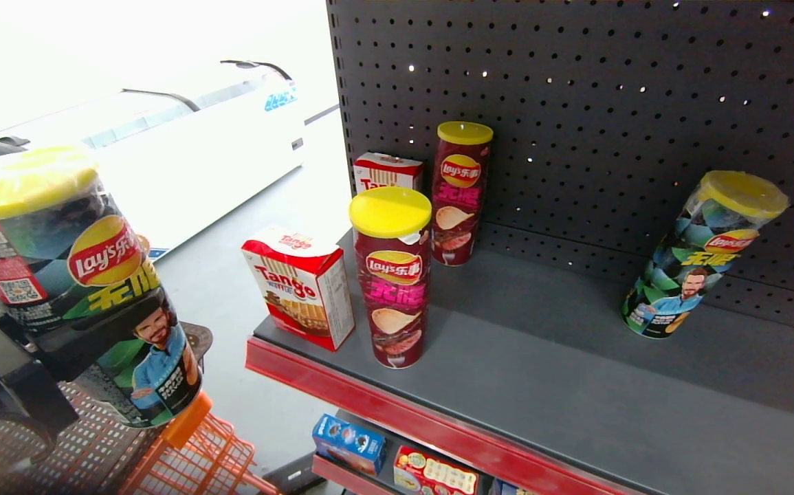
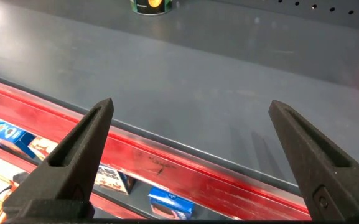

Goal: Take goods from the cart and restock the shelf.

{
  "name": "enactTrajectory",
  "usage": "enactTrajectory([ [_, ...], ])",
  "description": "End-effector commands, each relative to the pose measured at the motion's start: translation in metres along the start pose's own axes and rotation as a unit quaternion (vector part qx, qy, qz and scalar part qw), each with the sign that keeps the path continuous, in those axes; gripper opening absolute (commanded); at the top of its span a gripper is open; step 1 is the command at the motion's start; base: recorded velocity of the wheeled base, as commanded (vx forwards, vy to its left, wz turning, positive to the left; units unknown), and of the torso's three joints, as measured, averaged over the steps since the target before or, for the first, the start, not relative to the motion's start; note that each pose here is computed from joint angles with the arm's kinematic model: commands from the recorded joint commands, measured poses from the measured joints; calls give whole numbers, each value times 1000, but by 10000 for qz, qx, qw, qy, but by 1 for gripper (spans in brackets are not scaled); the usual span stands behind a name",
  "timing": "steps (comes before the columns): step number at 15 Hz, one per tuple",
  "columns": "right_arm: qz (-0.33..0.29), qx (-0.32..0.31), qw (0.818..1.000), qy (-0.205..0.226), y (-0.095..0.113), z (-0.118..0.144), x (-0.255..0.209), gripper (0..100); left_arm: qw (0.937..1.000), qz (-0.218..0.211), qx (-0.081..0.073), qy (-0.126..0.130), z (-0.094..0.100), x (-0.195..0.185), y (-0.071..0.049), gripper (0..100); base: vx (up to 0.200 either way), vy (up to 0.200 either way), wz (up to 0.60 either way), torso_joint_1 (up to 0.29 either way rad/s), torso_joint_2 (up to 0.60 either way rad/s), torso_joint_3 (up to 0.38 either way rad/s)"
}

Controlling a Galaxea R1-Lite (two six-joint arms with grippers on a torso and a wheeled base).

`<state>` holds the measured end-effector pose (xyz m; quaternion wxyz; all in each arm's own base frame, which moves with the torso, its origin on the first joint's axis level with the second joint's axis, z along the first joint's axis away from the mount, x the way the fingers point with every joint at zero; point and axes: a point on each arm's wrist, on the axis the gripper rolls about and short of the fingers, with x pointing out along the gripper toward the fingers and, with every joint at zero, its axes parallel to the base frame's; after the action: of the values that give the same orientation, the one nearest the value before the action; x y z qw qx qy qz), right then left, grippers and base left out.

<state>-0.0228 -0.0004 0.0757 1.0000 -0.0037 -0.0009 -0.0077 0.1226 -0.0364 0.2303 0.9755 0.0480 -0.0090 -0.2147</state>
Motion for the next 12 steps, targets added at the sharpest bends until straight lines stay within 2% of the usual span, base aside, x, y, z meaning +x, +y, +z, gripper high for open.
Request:
enactTrajectory([
  [1,0,-1,10000,-6,0,0,0,100,9996,-220,-2,-159,4,-2,-6,0,0,0,0,0,0,0],
  [4,0,-1,10000,-6,0,0,0,100,9994,-306,-115,-72,0,3,-7,0,0,0,0,0,0,0],
  [6,0,-1,10000,-6,0,0,0,100,9971,-757,-126,-20,0,11,-18,0,0,0,0,0,0,0],
  [7,0,-1,10000,-6,0,0,0,100,9939,-1091,-123,-48,1,16,-27,0,0,0,0,0,0,0],
  [8,0,-1,10000,-6,0,0,0,100,9923,-1229,-123,-44,0,19,-30,0,0,0,0,0,0,0],
  [9,0,-1,10000,-6,0,0,0,100,9906,-1358,-123,-56,-1,21,-32,0,0,0,0,0,0,0],
  [10,8,-1,10000,2,0,0,0,100,9855,-1694,-113,-49,-2,23,-35,0,0,0,0,0,0,0],
  [12,8,-1,10000,-6,0,0,0,100,9821,-1881,-115,18,-3,29,-38,0,0,0,0,0,0,0],
])
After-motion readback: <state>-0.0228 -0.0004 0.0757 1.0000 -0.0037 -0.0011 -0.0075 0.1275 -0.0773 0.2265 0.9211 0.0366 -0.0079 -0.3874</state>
